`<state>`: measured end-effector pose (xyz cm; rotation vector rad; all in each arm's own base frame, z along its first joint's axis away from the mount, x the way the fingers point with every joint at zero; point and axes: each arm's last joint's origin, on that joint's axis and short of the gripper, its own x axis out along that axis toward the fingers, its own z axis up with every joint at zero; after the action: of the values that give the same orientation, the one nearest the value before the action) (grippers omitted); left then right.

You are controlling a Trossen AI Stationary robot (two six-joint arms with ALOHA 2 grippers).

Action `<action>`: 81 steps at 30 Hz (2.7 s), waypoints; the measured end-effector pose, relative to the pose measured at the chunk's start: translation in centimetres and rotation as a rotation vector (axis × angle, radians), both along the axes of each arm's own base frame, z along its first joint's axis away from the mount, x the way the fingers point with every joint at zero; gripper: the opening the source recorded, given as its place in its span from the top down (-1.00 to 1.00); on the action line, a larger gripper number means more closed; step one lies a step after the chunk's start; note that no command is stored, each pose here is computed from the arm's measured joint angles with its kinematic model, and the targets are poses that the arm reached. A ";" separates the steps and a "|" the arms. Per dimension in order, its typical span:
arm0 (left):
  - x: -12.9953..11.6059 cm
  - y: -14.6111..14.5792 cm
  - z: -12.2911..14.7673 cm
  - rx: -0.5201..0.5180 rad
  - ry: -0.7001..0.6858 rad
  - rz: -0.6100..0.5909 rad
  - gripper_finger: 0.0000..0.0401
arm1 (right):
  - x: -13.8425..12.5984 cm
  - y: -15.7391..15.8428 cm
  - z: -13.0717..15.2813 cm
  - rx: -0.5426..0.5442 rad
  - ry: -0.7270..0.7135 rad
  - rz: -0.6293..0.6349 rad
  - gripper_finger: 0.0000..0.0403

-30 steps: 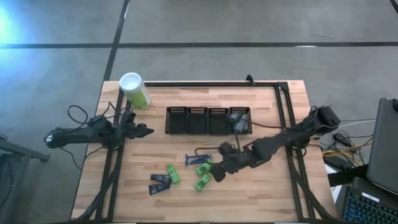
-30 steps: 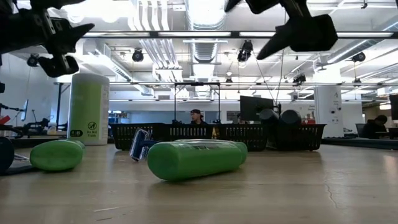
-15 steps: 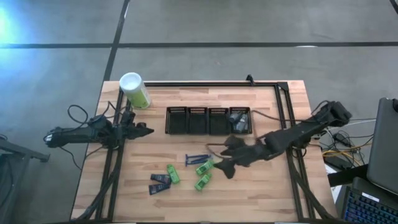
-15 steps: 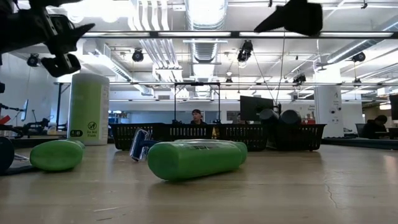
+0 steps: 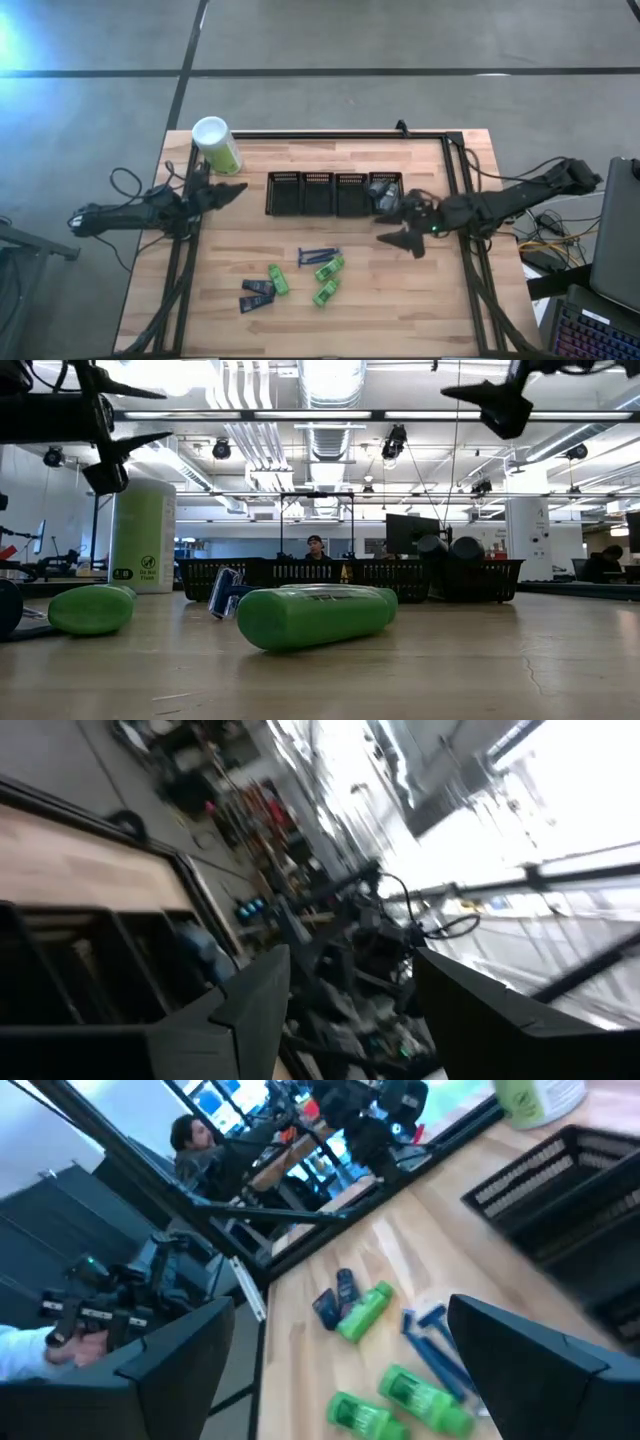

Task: Pick & Place Travel size toiletries
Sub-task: Put the blue shave cream into the left black bin

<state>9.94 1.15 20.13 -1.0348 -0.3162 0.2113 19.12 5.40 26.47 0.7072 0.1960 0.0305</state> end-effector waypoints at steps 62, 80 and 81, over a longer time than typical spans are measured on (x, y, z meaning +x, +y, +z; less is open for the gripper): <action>7.8 -5.9 1.6 0.364 1.096 -0.785 -0.09 | -9.3 -4.6 -9.6 -0.369 -0.197 -0.114 -0.81; 6.3 -14.6 -0.4 0.773 1.182 -0.982 -0.09 | -9.3 -4.6 -9.6 -0.369 -0.196 -0.114 -0.81; 6.5 -14.9 -0.7 0.775 1.199 -0.990 -0.09 | -9.3 -4.6 -9.6 -0.369 -0.196 -0.114 -0.81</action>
<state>16.42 -13.75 19.41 -0.0845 1.1239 -0.2070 9.82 0.82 16.82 0.3429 -0.0281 -0.0442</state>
